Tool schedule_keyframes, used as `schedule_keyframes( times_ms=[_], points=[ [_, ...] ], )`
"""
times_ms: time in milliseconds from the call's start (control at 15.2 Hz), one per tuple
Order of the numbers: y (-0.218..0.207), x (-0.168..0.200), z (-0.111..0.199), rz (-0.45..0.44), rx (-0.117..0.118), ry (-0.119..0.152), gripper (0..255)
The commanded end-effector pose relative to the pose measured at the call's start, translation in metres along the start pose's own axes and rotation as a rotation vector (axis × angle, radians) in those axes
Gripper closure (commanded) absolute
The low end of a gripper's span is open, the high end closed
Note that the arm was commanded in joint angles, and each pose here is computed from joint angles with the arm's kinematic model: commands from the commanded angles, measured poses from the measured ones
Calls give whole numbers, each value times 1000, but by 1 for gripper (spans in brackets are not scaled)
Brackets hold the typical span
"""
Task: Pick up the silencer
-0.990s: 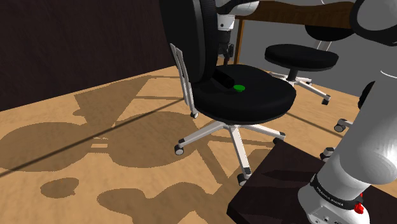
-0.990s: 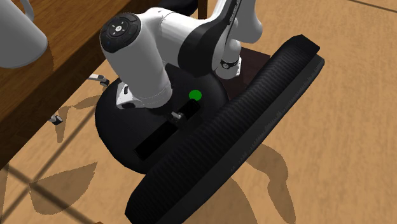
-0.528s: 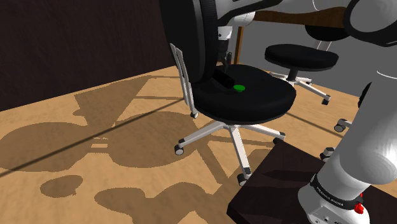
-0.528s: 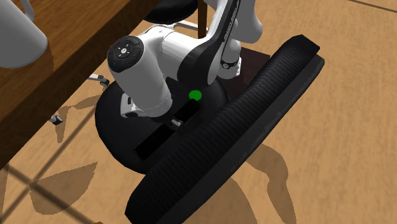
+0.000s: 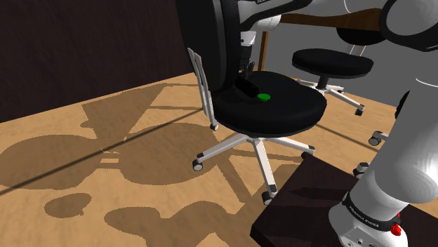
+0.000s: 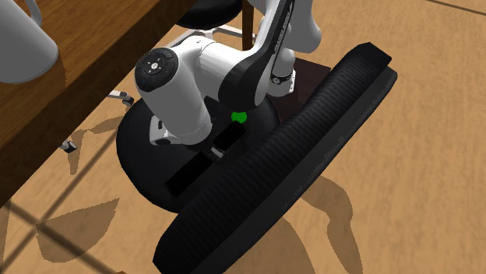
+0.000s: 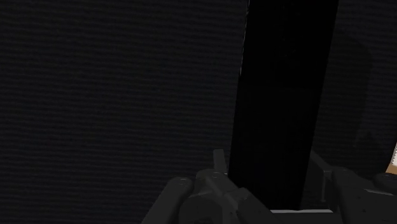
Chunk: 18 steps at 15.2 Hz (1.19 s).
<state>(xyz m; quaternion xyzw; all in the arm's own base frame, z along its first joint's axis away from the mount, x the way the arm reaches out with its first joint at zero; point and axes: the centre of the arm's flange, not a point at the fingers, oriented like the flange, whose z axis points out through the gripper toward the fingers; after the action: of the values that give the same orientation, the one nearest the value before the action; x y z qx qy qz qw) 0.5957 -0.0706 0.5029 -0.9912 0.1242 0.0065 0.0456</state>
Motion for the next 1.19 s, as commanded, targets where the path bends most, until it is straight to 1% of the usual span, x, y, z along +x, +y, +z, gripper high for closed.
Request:
schedule_keyframes(
  times_ms=[0, 198, 1122],
  points=[
    [0, 0, 0, 0, 0, 0, 255],
    [1, 0, 0, 0, 0, 0, 255],
    [-6, -2, -74, 0, 0, 0, 255]
  ],
)
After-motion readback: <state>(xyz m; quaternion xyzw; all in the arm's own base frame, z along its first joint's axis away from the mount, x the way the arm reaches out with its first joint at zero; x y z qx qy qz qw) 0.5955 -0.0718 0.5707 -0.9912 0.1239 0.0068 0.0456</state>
